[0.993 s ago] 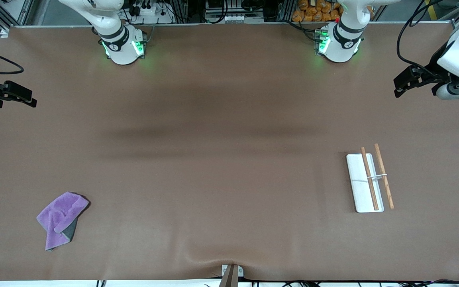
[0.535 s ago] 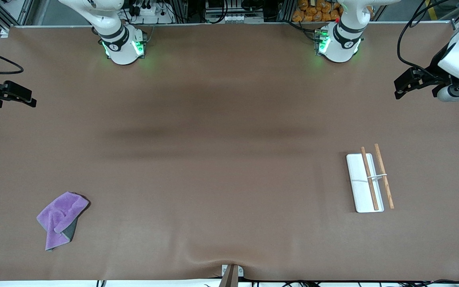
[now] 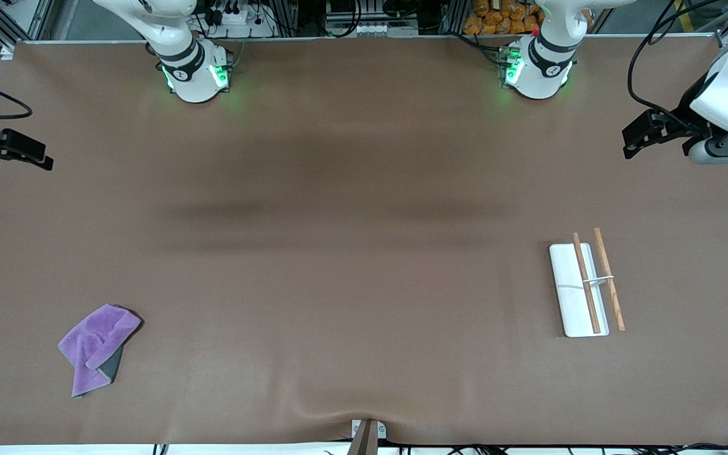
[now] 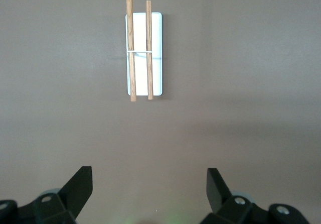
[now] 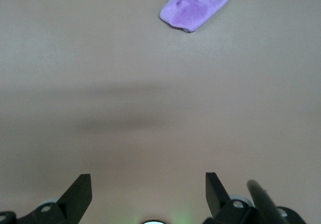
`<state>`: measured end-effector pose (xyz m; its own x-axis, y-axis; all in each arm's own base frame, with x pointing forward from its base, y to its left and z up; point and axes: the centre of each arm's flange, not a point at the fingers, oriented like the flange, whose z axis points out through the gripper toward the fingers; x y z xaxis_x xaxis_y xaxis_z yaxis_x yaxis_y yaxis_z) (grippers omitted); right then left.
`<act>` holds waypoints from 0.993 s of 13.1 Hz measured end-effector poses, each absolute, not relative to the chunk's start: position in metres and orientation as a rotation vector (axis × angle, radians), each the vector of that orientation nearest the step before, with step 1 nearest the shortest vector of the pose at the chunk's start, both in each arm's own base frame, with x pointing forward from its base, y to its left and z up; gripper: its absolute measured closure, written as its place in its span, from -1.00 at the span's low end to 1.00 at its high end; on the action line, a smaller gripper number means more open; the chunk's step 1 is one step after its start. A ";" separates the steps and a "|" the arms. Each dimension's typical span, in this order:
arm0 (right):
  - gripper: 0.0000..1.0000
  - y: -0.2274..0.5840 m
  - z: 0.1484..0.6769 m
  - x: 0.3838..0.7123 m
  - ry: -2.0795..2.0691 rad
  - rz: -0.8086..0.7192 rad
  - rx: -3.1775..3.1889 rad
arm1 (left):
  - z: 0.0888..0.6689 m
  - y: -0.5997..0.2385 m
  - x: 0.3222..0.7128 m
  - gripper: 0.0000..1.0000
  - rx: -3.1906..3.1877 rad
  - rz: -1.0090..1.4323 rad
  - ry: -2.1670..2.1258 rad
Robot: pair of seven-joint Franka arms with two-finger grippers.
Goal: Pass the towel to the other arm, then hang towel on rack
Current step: 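Reach the right gripper down toward the purple towel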
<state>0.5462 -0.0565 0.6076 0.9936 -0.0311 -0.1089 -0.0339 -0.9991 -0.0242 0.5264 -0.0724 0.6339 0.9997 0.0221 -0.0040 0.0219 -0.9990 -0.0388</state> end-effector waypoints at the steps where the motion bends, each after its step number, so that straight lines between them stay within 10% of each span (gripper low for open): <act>1: -1.00 -0.063 0.603 0.549 0.068 0.177 -3.109 | 0.634 -0.073 0.526 -1.00 -3.103 0.008 -0.033; 13: -1.00 -0.093 0.455 0.662 -0.212 -0.043 -3.248 | 0.632 -0.073 0.527 -1.00 -3.102 0.019 -0.032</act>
